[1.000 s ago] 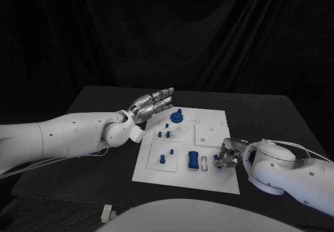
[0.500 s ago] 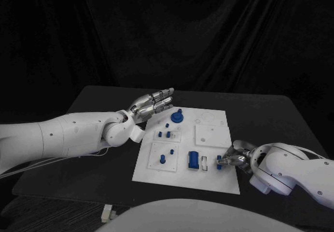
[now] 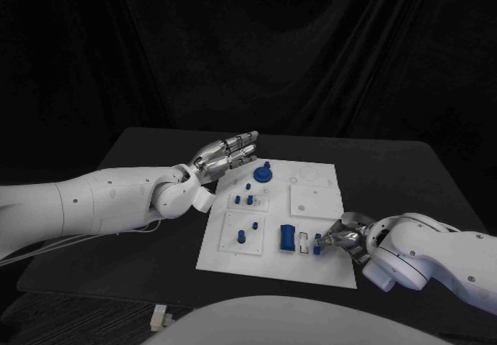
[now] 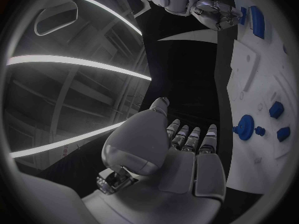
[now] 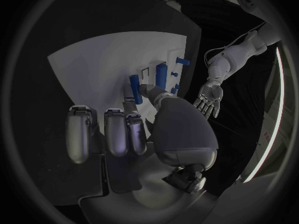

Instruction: Assemble the parts on the task board

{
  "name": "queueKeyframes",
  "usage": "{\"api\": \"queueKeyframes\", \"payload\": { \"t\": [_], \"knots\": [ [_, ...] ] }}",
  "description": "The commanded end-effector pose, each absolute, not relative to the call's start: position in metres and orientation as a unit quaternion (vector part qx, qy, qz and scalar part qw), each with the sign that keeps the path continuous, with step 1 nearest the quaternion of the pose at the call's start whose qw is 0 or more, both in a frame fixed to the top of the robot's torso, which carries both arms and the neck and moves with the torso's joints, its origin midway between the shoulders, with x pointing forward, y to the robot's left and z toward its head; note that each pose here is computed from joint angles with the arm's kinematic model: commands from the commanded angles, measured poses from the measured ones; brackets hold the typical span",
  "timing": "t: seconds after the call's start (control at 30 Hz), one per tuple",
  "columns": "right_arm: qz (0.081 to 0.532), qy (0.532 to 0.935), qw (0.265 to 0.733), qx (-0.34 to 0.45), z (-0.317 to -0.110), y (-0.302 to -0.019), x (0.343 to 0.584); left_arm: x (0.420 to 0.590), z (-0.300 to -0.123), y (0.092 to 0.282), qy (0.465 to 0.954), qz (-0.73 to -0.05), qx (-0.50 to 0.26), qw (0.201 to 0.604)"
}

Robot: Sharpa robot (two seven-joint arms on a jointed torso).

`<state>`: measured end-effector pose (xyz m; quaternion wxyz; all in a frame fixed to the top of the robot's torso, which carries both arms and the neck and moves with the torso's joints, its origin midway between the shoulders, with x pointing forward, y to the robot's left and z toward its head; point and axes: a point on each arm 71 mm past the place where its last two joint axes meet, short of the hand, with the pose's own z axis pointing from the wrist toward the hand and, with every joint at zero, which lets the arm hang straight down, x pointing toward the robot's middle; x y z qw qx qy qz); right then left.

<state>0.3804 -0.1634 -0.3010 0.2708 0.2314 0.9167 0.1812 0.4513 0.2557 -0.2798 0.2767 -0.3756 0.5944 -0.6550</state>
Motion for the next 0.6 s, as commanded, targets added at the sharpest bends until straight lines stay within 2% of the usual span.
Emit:
{"api": "queueKeyframes", "payload": {
  "t": [0.03,0.6],
  "knots": [
    [0.191,0.915,0.263,0.239,-0.3,-0.16,0.38,0.451,-0.279,0.254,0.591,-0.661,-0.374,0.272],
    [0.194,0.923,0.26,0.206,-0.301,-0.147,0.38,0.451,-0.28,0.253,0.594,-0.66,-0.374,0.268]
  ]
}}
